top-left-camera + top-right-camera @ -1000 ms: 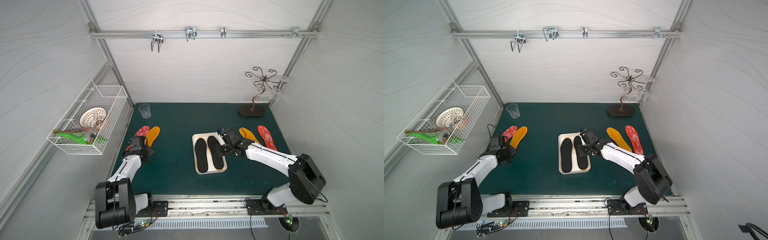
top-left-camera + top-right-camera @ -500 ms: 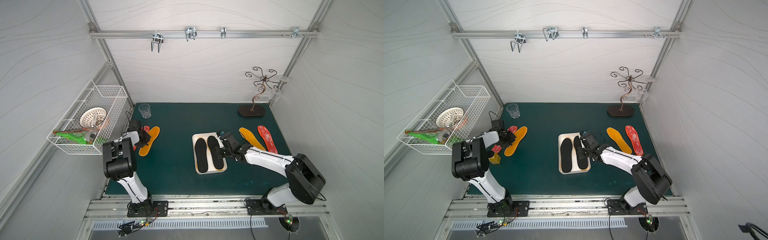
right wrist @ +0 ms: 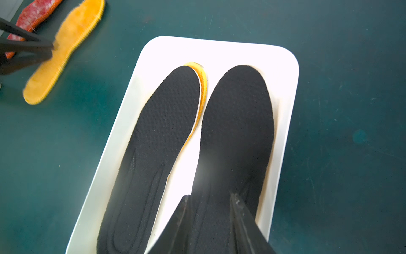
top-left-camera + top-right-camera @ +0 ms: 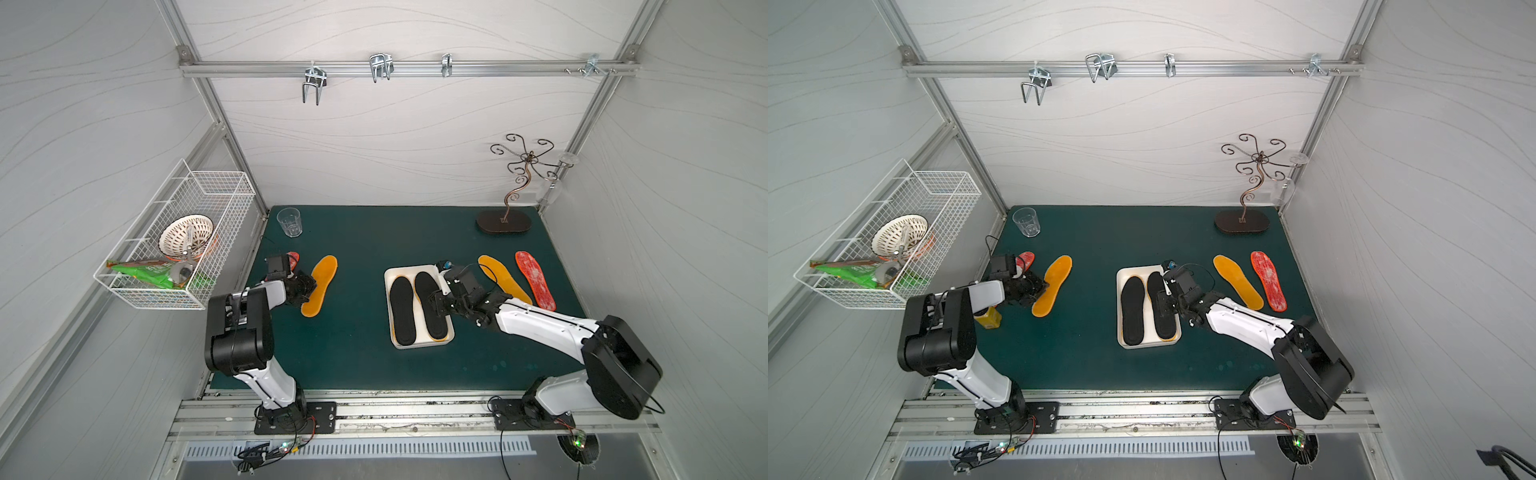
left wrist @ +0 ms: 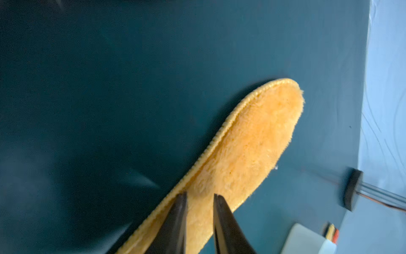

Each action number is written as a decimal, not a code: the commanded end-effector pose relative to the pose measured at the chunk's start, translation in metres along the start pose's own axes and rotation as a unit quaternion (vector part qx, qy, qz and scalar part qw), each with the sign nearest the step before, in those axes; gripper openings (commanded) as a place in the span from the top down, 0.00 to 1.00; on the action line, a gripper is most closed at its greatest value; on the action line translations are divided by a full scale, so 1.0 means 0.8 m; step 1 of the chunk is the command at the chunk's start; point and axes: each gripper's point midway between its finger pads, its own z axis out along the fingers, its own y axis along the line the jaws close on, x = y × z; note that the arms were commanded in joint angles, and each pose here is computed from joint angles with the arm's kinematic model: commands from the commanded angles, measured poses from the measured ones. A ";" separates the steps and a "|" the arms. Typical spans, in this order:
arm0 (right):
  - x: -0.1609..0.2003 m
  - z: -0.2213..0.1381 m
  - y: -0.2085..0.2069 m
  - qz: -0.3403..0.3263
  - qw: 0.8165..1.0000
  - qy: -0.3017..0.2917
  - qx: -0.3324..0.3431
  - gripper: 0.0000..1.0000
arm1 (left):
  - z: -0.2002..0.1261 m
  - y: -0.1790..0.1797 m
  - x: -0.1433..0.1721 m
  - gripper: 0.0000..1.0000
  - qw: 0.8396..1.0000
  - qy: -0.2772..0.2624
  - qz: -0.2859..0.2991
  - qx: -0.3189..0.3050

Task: Put the insoles into the storage box
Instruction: Move the insole to the center of the board.

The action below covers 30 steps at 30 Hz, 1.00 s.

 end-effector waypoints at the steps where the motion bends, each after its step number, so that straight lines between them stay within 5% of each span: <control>1: -0.012 -0.002 0.004 0.001 1.000 -0.004 -0.020 0.66 | 0.016 0.011 0.091 0.73 0.996 0.079 -0.046 -0.013; 7: -0.030 -0.018 0.061 -0.004 0.992 0.036 -0.119 0.66 | 0.000 -0.037 0.152 0.73 0.993 0.111 -0.039 0.031; 13: -0.040 -0.038 0.171 -0.049 0.971 0.097 -0.213 0.65 | -0.079 -0.051 0.091 0.69 0.997 -0.015 0.068 -0.017; 17: -0.047 -0.022 0.222 0.020 0.958 0.130 -0.257 0.61 | -0.101 -0.041 0.067 0.70 0.998 -0.032 0.050 0.001; 23: -0.028 0.057 0.253 0.119 0.948 0.189 -0.226 0.61 | -0.122 -0.009 0.060 0.66 0.996 -0.082 0.039 0.015; 30: 0.000 0.113 0.231 0.149 0.956 0.203 -0.151 0.56 | -0.107 -0.015 0.077 0.59 0.994 -0.013 0.111 0.006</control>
